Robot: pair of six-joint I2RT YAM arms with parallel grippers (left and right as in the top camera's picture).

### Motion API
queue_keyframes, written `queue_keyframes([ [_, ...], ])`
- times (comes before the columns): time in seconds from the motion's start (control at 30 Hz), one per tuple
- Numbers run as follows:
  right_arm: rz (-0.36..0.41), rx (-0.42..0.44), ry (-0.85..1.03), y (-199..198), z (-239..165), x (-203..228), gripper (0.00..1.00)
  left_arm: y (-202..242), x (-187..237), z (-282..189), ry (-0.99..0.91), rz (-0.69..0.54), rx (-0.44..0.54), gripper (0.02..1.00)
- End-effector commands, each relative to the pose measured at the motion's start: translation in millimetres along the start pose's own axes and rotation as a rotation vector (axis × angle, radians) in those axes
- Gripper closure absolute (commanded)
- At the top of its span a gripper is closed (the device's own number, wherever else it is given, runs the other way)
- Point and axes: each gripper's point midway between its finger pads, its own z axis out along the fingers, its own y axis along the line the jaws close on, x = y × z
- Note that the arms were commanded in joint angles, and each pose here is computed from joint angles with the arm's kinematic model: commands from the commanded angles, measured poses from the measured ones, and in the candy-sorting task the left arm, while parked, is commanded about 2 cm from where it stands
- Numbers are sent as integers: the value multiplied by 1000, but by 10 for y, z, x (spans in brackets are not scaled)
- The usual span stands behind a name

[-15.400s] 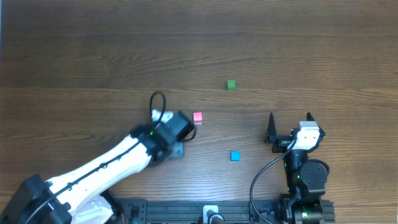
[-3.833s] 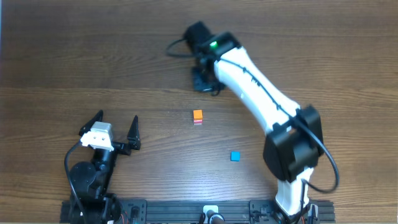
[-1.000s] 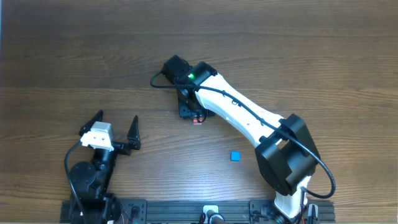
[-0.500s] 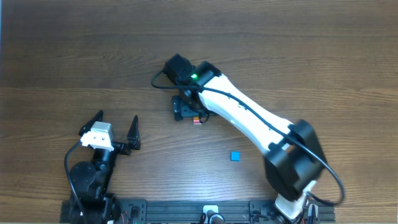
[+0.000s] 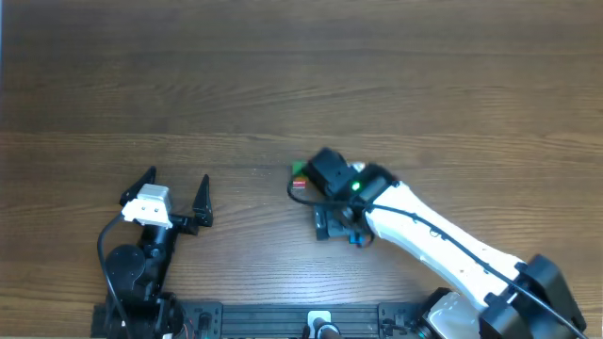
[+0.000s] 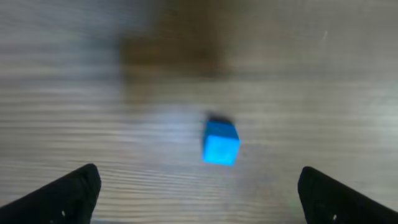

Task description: Stack Cubes

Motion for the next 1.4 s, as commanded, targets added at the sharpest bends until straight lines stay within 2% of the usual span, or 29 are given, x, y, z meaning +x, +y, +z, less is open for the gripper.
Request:
queue_keyframes([
  [0.03, 103, 3, 48, -109, 380, 264, 7, -10, 17, 0, 1, 12, 8, 20],
  [0.3, 184, -1, 45, -141, 591, 339, 12, -10, 17, 0, 1, 12, 8, 18],
  [0.47, 190, -6, 38, -134, 644, 332, 38, -10, 17, 0, 1, 12, 8, 18],
  [0.57, 191, -18, 24, -107, 645, 295, 95, -10, 17, 0, 1, 12, 8, 18],
  [0.73, 198, -20, 16, -105, 657, 283, 281, -10, 17, 0, 1, 12, 8, 18],
  [1.03, 211, 0, 25, -163, 710, 343, 375, -10, 17, 0, 1, 12, 8, 18],
  [1.4, 211, -6, 15, -150, 711, 319, 630, -10, 17, 0, 1, 12, 8, 18],
])
